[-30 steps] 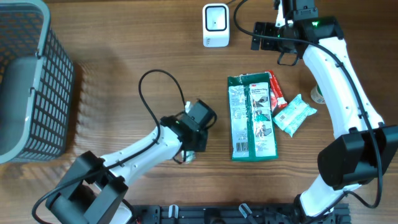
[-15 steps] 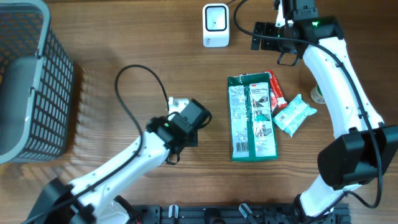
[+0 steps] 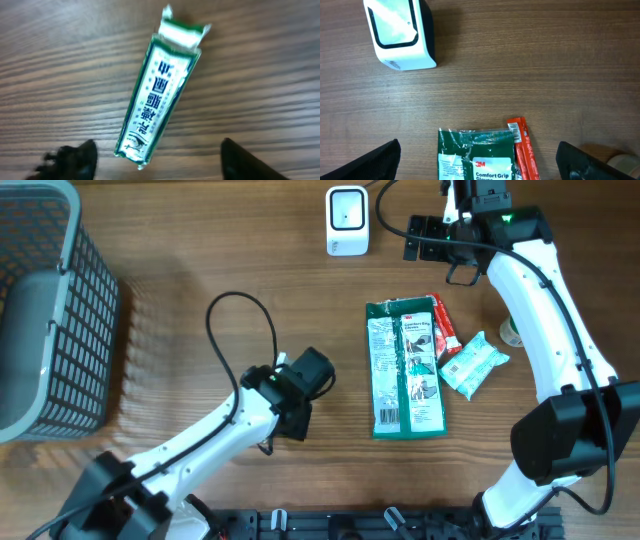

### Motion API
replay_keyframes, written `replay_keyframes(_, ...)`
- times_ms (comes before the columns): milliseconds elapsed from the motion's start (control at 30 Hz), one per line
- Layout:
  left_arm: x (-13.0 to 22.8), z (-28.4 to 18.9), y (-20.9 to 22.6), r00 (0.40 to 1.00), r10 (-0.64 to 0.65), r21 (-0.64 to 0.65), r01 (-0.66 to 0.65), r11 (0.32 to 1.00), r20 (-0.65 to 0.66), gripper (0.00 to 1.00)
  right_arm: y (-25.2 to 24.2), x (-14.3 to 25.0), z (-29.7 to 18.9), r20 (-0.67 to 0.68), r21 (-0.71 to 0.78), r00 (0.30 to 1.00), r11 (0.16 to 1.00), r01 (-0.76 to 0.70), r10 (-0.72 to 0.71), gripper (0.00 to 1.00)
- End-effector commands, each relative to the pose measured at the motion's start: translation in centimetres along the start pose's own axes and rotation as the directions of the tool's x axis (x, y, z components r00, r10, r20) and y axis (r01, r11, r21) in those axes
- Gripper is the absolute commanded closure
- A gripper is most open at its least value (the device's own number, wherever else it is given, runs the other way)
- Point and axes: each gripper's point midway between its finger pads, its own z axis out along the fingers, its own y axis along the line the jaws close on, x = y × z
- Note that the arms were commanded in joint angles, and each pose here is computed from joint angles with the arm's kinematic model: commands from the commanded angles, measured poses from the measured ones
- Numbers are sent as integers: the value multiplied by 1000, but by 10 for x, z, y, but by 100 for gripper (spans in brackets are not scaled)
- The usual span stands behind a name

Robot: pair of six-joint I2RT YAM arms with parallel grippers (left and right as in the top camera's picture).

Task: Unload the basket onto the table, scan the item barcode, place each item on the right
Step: 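Grasp the green-white medicine box with the left gripper, then lift the medicine box and hold it at the white scanner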

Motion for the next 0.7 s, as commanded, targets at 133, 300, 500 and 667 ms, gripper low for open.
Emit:
replay_keyframes(133, 2, 21, 13, 999, -9, 3, 9, 1000, -37, 20, -1, -6, -5, 24, 12, 1000, 1000, -2, 2, 0)
replay_keyframes(300, 4, 31, 17, 995, -80, 62, 84, 995, -64, 21, -1, -6, -5, 24, 12, 1000, 1000, -2, 2, 0)
replay_keyframes(500, 19, 44, 12, 991, -88, 108, 99, 989, -100, 26, -1, -6, -5, 24, 12, 1000, 1000, -2, 2, 0)
replay_keyframes(667, 18, 46, 11, 992, -90, 117, 101, 988, -94, 65, -1, -6, -5, 24, 12, 1000, 1000, -2, 2, 0)
